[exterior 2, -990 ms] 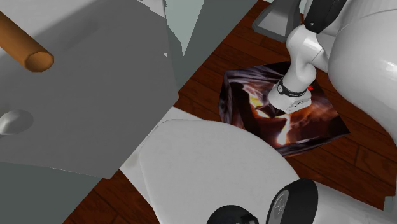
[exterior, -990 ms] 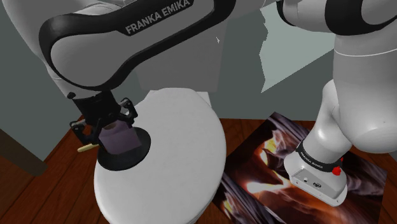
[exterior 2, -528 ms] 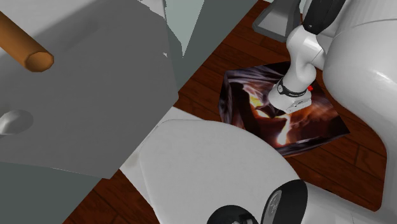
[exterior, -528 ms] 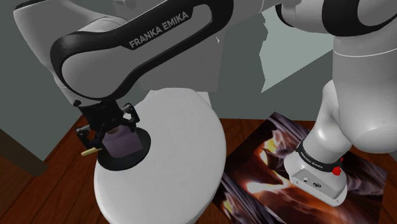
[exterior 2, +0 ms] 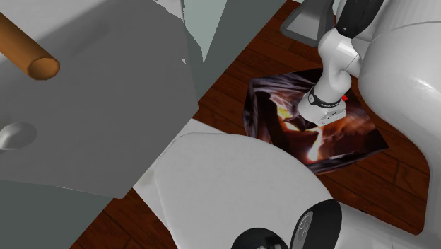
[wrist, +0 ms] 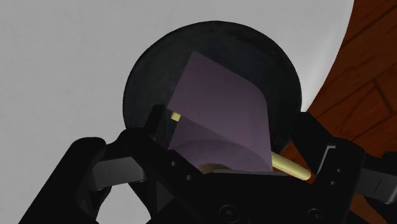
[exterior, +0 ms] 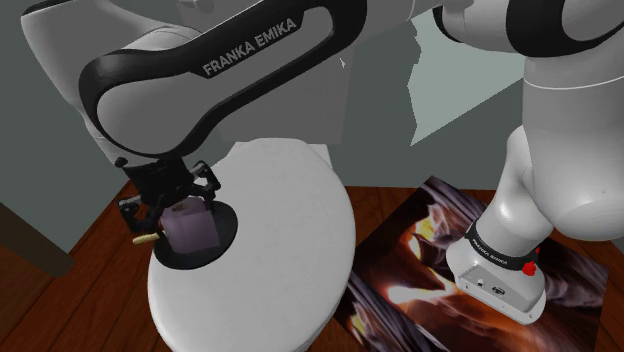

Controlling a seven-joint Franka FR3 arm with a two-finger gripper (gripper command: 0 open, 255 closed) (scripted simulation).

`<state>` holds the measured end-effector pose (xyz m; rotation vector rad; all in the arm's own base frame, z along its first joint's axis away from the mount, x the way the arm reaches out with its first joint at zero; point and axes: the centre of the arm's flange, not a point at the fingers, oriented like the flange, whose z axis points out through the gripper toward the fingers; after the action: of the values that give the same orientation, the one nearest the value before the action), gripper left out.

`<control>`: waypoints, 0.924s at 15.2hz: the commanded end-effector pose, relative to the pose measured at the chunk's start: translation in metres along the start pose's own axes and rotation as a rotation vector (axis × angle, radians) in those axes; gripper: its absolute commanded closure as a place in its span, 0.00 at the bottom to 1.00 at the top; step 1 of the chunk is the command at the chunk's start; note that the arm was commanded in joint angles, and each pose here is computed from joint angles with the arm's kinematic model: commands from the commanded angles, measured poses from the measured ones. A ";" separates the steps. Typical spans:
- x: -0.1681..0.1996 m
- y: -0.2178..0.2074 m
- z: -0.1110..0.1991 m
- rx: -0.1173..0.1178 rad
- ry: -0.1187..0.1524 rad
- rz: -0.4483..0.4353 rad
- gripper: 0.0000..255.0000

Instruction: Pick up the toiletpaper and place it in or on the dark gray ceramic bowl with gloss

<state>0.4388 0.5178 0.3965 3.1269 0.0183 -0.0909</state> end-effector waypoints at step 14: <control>0.000 0.000 -0.050 0.000 0.000 0.000 0.00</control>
<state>0.4418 0.5184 0.4464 3.1270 0.0185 -0.0908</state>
